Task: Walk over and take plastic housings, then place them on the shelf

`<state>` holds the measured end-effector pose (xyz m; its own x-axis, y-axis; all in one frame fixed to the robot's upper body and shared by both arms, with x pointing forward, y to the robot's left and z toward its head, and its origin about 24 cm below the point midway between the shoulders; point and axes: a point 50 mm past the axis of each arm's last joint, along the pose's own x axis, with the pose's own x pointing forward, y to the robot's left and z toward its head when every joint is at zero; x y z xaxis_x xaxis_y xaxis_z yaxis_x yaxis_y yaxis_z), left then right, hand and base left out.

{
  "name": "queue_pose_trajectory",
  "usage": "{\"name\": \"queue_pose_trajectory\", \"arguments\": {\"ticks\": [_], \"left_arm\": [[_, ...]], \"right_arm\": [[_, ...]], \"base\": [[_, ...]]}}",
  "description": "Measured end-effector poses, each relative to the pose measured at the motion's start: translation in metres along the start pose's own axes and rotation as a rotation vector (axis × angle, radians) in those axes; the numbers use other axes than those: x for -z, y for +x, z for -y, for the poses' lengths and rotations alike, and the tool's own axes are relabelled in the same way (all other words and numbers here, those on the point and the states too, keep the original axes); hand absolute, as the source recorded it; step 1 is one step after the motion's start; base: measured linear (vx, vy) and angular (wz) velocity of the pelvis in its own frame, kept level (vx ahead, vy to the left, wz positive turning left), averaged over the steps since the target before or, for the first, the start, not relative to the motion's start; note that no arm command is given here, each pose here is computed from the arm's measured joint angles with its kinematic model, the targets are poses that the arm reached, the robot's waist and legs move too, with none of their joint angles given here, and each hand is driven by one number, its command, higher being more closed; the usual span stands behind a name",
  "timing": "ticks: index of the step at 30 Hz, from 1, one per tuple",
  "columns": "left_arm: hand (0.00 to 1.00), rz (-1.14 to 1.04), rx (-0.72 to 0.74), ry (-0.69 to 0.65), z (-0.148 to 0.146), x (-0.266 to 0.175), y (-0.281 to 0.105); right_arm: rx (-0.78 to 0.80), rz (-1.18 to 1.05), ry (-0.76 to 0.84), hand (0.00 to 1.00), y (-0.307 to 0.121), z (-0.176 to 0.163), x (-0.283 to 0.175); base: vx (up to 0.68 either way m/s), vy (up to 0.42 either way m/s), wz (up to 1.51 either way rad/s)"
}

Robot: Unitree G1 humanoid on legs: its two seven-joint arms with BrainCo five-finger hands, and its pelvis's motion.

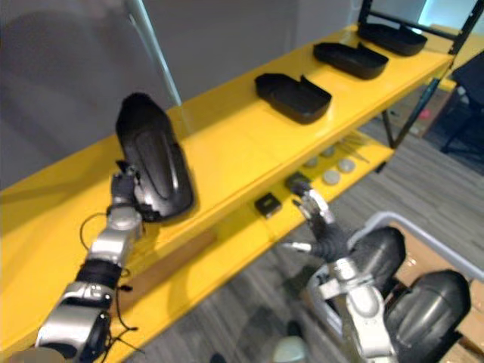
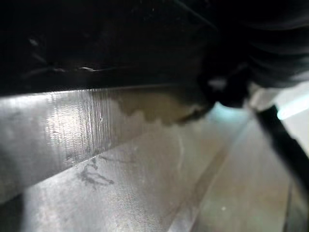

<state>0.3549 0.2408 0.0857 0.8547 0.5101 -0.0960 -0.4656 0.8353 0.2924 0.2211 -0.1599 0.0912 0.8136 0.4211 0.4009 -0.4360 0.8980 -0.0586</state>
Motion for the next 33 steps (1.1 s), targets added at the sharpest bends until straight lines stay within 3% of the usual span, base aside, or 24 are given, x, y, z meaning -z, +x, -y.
{"name": "queue_pose_trajectory", "arguments": {"ticks": [7, 15, 19, 20, 33], "left_arm": [[1.00, 0.078, -0.042, -0.098, -0.002, -0.059, 0.015], [1.00, 0.193, -0.052, -0.205, -0.010, -0.123, 0.017], [1.00, 0.211, -0.011, -0.234, -0.006, -0.132, 0.013], [0.00, 0.209, -0.009, -0.233, -0.006, -0.133, 0.013], [0.00, 0.202, 0.095, -0.237, 0.004, -0.127, 0.009]], "right_arm": [[-0.129, 0.037, 0.007, 0.00, 0.041, -0.014, -0.009], [-0.206, 0.114, 0.031, 0.00, 0.051, -0.031, -0.031], [-0.240, 0.142, 0.033, 0.00, 0.052, -0.037, -0.038], [-0.245, 0.134, 0.036, 0.00, 0.052, -0.039, -0.037], [-0.206, 0.096, 0.067, 0.00, 0.042, -0.037, -0.031]], "base": [[-0.09, 0.006, 0.08], [-0.01, 0.000, -0.06], [0.00, -0.001, -0.02], [0.00, 0.000, 0.00], [0.00, -0.003, 0.02]]}}
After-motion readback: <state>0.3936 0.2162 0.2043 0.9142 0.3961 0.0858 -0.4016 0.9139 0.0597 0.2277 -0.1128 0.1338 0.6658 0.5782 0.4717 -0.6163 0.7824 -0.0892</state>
